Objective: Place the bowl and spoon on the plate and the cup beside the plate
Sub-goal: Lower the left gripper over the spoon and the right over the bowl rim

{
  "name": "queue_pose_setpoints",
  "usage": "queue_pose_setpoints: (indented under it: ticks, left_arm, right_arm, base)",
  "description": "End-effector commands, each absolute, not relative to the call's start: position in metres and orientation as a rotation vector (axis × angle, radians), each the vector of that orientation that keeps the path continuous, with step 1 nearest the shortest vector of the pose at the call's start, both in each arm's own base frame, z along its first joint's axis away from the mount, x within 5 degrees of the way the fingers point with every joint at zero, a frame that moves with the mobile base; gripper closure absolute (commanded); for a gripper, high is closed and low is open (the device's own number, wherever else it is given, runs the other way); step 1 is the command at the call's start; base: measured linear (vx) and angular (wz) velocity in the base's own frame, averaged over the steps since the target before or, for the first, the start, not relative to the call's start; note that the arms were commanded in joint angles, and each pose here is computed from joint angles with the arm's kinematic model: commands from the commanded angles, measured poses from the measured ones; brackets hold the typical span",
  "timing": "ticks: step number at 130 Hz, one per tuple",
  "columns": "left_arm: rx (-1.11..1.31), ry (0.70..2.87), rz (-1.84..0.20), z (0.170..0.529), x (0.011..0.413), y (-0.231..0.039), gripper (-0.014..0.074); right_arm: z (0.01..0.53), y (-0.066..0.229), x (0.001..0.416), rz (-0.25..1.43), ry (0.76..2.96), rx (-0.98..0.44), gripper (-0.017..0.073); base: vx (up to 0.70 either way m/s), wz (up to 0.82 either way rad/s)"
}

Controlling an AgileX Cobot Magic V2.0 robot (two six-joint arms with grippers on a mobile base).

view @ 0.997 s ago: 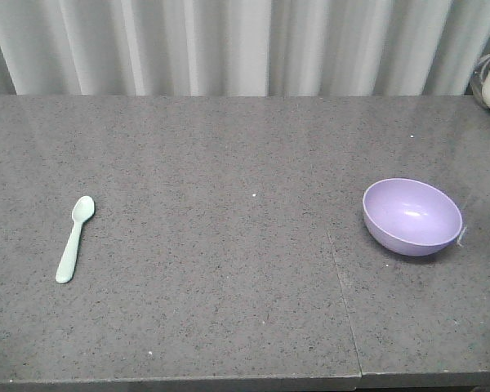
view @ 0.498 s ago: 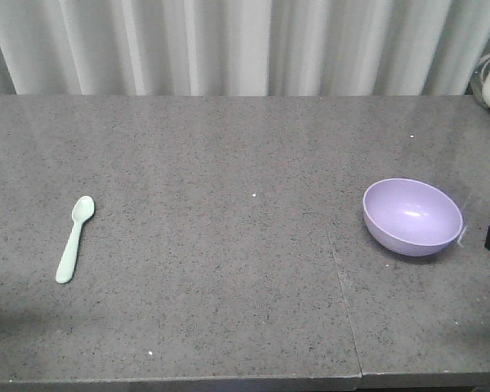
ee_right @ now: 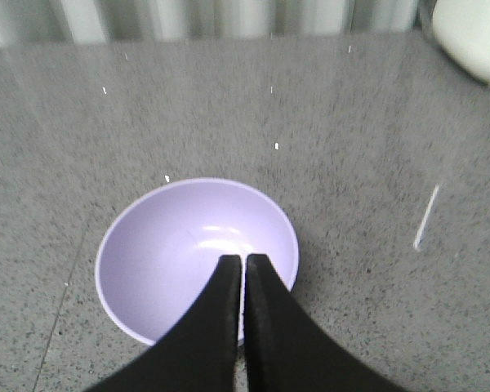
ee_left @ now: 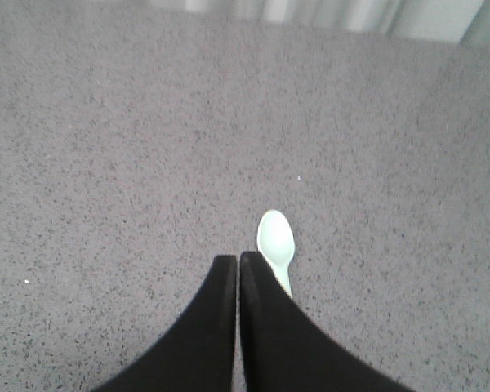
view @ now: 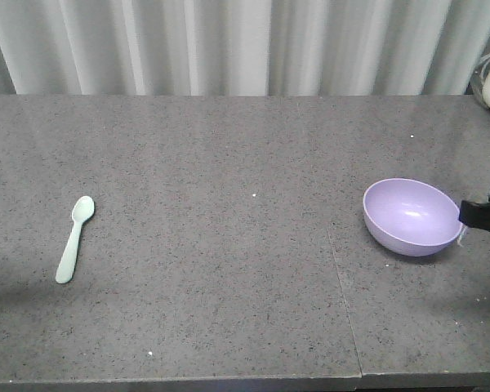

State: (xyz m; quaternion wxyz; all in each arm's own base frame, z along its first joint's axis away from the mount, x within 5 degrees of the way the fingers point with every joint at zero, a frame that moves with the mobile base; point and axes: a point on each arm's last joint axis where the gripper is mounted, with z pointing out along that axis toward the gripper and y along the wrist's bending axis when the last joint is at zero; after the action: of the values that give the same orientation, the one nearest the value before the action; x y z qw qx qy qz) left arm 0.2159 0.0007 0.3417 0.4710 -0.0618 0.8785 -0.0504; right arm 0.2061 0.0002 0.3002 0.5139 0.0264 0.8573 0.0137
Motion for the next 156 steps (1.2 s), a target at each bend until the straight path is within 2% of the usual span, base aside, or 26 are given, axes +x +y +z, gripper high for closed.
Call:
queue_pose_setpoints:
  ticks: [1, 28, 45, 65, 87, 103, 124, 156]
  left_arm:
    - [-0.123, 2.142, -0.139, 0.362, 0.232, -0.001, 0.0599]
    - [-0.033, 2.286, -0.111, 0.366, 0.273, -0.001, 0.0582]
    - [-0.01, 2.32, -0.105, 0.365, 0.293, -0.001, 0.0543]
    - [0.011, 2.377, -0.113, 0.36, 0.31, -0.004, 0.0432]
    - [0.014, 2.429, -0.123, 0.352, 0.32, -0.005, 0.0241]
    - [0.013, 2.447, -0.124, 0.347, 0.324, -0.005, 0.0148]
    - [0.052, 2.495, -0.119, 0.332, 0.334, -0.008, 0.0131]
    - [0.163, 2.628, -0.149, 0.313, 0.364, -0.031, 0.0132]
  right_arm:
    - [0.322, -0.001, 0.226, 0.027, 2.022, 0.06, 0.054]
    - [0.341, 0.0, 0.266, 0.039, 2.152, 0.083, 0.0514]
    - [0.347, 0.0, 0.288, 0.041, 2.208, 0.088, 0.0456]
    - [0.346, 0.002, 0.303, 0.046, 2.269, 0.052, 0.0333]
    - [0.334, 0.003, 0.313, 0.063, 2.308, 0.038, 0.0184]
    - [0.329, 0.003, 0.316, 0.063, 2.323, 0.038, 0.013]
    - [0.329, 0.003, 0.317, 0.061, 2.317, 0.038, 0.0127]
    - [0.329, 0.003, 0.317, 0.059, 2.316, 0.036, 0.0127]
  base:
    - [0.0, 0.0]
    - [0.0, 0.0]
    - [0.0, 0.0]
    - [0.0, 0.0]
    - [0.0, 0.0]
    - [0.0, 0.0]
    - [0.0, 0.0]
    - [0.0, 0.0]
